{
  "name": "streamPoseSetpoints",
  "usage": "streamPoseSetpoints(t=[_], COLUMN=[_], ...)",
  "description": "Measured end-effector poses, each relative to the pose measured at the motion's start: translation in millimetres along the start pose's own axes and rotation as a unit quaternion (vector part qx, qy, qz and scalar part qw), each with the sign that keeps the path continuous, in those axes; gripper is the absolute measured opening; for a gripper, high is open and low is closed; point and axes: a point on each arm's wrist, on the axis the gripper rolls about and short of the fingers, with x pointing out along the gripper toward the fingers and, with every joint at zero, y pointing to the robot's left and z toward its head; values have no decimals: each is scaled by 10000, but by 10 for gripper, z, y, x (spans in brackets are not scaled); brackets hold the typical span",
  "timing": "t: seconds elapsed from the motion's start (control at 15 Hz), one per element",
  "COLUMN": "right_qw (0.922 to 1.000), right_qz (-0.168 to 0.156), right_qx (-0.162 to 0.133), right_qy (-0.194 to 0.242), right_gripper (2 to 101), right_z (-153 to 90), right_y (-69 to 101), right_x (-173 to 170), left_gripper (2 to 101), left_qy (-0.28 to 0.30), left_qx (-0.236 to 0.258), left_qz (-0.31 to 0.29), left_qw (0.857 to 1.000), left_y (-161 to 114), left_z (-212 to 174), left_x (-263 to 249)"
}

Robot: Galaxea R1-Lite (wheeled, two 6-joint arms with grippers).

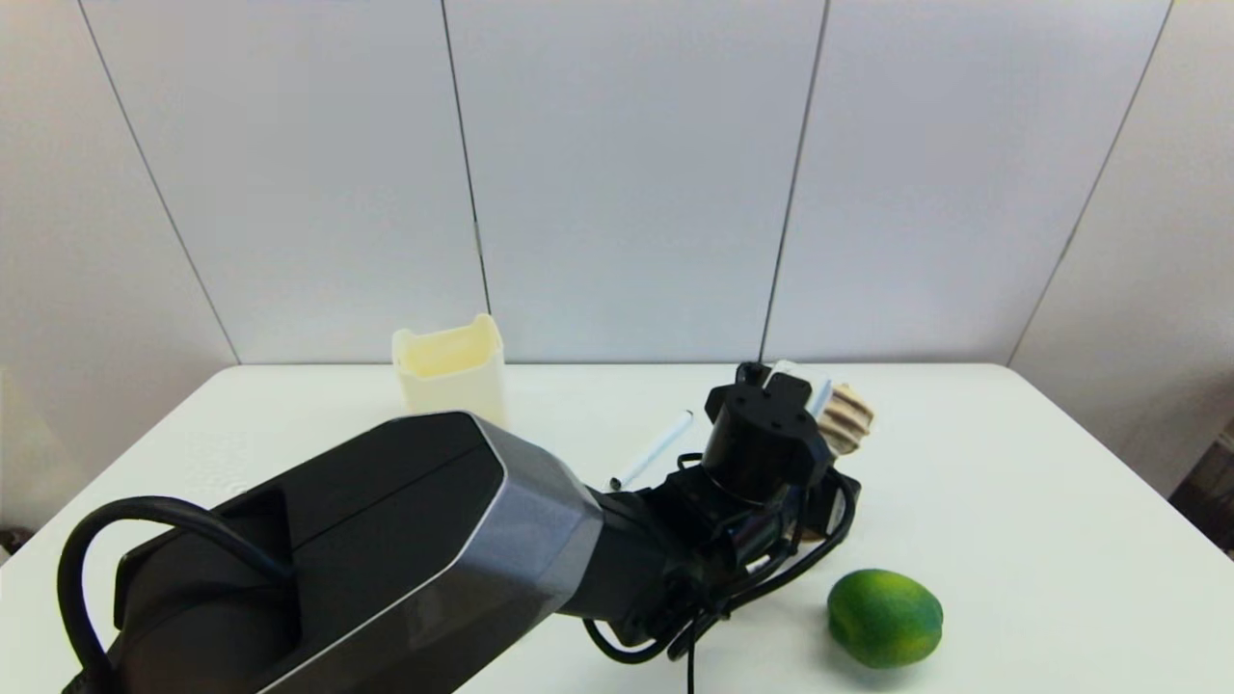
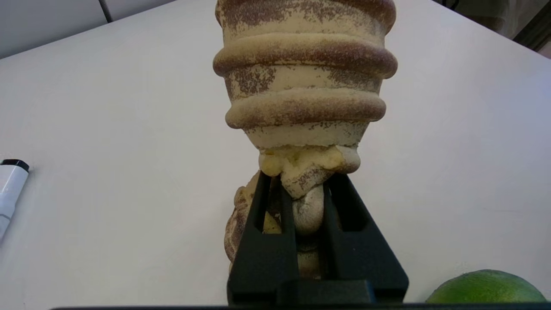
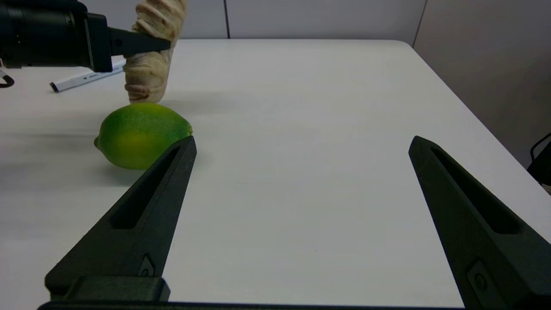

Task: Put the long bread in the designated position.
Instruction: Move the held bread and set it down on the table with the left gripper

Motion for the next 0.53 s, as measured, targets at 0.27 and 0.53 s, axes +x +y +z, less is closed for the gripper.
streamPoseSetpoints(t=[0.27, 0.53], right_qw=[10000, 10000], right_qz=[0, 0], right_qx=[-2, 0], right_qy=[0, 1], right_gripper=[980, 980], right_z=[0, 0], right_y=[0, 0], right_x=[0, 0], left_gripper=[115, 115], left_qy=[-73, -166], left_qx=[-12, -21], left_qz=[-24, -62], left_qw=[10000, 9998], left_y=[-22, -47], left_z=[65, 148], left_x=[-34, -78])
